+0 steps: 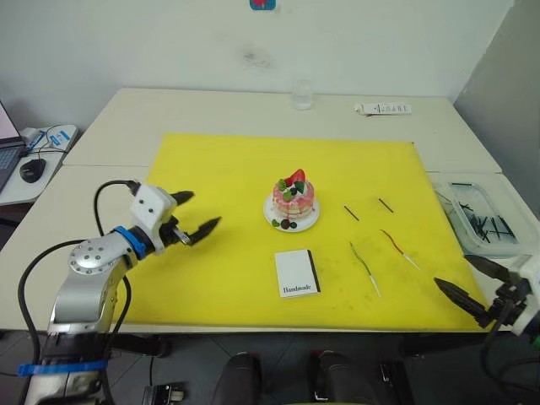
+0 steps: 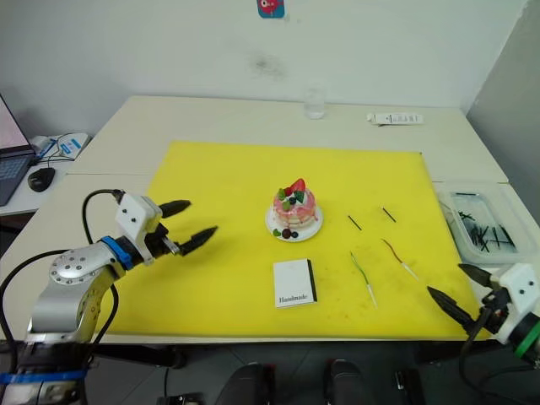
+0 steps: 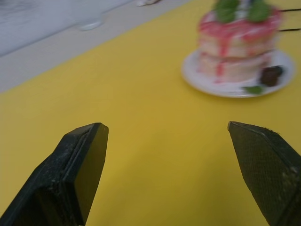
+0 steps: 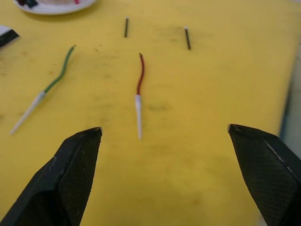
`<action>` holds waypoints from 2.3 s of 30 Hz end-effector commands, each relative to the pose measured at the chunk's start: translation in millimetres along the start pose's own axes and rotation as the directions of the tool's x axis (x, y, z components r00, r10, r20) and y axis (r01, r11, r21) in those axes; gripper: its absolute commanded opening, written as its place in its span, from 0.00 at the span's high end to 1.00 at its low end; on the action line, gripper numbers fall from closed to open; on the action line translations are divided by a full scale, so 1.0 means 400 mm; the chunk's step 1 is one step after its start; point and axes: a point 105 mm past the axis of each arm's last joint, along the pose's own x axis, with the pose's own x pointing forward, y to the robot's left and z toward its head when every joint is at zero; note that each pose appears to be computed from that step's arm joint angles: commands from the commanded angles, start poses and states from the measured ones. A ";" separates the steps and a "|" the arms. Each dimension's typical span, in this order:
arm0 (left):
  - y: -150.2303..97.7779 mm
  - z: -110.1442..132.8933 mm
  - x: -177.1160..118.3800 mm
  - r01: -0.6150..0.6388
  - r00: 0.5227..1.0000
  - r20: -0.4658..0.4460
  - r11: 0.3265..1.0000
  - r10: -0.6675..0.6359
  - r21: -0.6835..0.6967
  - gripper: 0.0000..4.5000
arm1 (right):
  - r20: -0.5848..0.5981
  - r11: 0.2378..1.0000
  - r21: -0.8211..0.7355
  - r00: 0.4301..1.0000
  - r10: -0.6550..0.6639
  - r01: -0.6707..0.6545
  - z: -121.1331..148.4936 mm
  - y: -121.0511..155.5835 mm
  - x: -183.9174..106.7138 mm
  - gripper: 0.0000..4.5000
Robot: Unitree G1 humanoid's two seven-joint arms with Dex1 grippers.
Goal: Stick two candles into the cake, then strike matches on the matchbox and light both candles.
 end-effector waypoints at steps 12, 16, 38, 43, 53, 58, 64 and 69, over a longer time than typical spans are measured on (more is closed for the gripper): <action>-0.254 0.177 0.062 0.512 0.852 0.117 0.859 -0.511 0.017 0.00 | -0.027 1.000 -0.020 0.999 0.018 -0.019 -0.030 -0.005 0.066 0.09; -0.263 0.179 0.066 0.528 0.841 0.123 0.849 -0.526 0.016 0.00 | -0.047 0.999 -0.022 0.998 0.033 -0.034 -0.046 -0.001 0.061 0.37; -0.293 0.174 0.065 0.559 0.822 0.125 0.829 -0.556 0.008 0.00 | -0.044 0.999 -0.011 0.998 0.039 -0.040 -0.054 0.010 0.082 0.99; -0.313 0.169 0.063 0.575 0.812 0.128 0.818 -0.570 -0.006 0.00 | -0.012 1.000 0.007 0.999 0.030 -0.030 -0.040 0.015 0.082 0.99; -0.258 0.193 0.103 0.509 0.857 0.332 0.746 -0.393 -0.430 0.00 | 0.300 0.987 -0.041 0.940 0.163 -0.159 0.226 0.138 0.174 0.99; -0.217 0.218 0.155 0.425 0.895 0.390 0.686 -0.219 -0.590 0.04 | 0.372 0.974 -0.110 0.900 0.226 -0.199 0.312 0.193 0.218 1.00; -0.205 0.258 0.192 0.392 0.897 0.432 0.632 -0.098 -0.669 0.34 | 0.420 0.963 -0.146 0.867 0.266 -0.225 0.358 0.230 0.235 1.00; -0.211 0.264 0.204 0.388 0.895 0.440 0.613 -0.072 -0.688 0.34 | 0.427 0.956 -0.171 0.856 0.290 -0.238 0.369 0.238 0.239 1.00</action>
